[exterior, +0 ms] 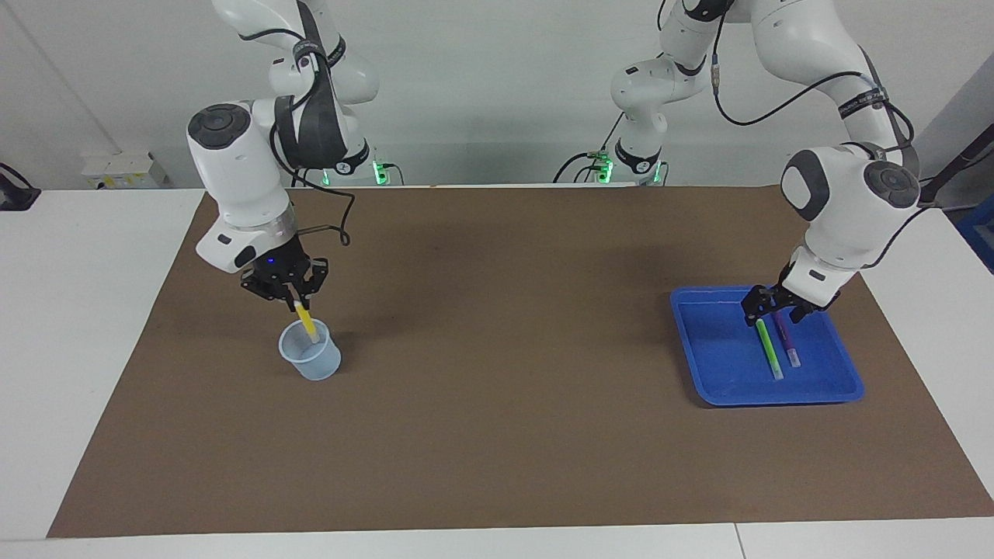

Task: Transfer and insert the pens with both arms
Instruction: 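Insert the yellow pen into the cup while the left gripper grasps green pen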

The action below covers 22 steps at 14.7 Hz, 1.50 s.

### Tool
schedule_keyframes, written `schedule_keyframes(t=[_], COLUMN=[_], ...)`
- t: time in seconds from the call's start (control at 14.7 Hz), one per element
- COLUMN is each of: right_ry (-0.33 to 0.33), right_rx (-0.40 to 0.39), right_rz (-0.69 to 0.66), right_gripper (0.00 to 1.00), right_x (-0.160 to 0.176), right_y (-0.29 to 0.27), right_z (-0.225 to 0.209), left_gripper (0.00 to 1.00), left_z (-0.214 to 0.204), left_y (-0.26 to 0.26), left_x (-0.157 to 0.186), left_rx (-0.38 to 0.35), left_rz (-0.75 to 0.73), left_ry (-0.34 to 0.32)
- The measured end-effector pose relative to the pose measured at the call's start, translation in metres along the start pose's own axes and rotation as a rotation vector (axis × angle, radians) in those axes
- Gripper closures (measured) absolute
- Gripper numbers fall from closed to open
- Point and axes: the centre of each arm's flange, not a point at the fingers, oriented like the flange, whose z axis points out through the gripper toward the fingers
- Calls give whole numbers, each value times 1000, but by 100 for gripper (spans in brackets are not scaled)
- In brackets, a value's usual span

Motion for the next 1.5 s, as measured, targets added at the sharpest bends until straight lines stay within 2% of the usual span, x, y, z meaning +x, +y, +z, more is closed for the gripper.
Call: schedule_keyframes(t=[0.14, 0.61, 1.16, 1.29, 1.5], right_ry=[4, 4, -14, -4, 5], right_rx=[1, 6, 11, 11, 10], right_rz=[2, 1, 2, 4, 5], right_gripper=[81, 81, 81, 81, 81], right_x=[2, 7, 6, 7, 8], right_y=[2, 1, 1, 1, 1], right_z=[7, 26, 41, 42, 42], left_gripper=[10, 14, 18, 21, 21], left_z=[2, 25, 38, 40, 43], left_y=[-1, -1, -4, -4, -4], left_x=[5, 15, 25, 26, 27], left_rx=[26, 48, 61, 60, 58], left_rz=[20, 54, 92, 96, 98], left_ry=[25, 69, 96, 101, 102])
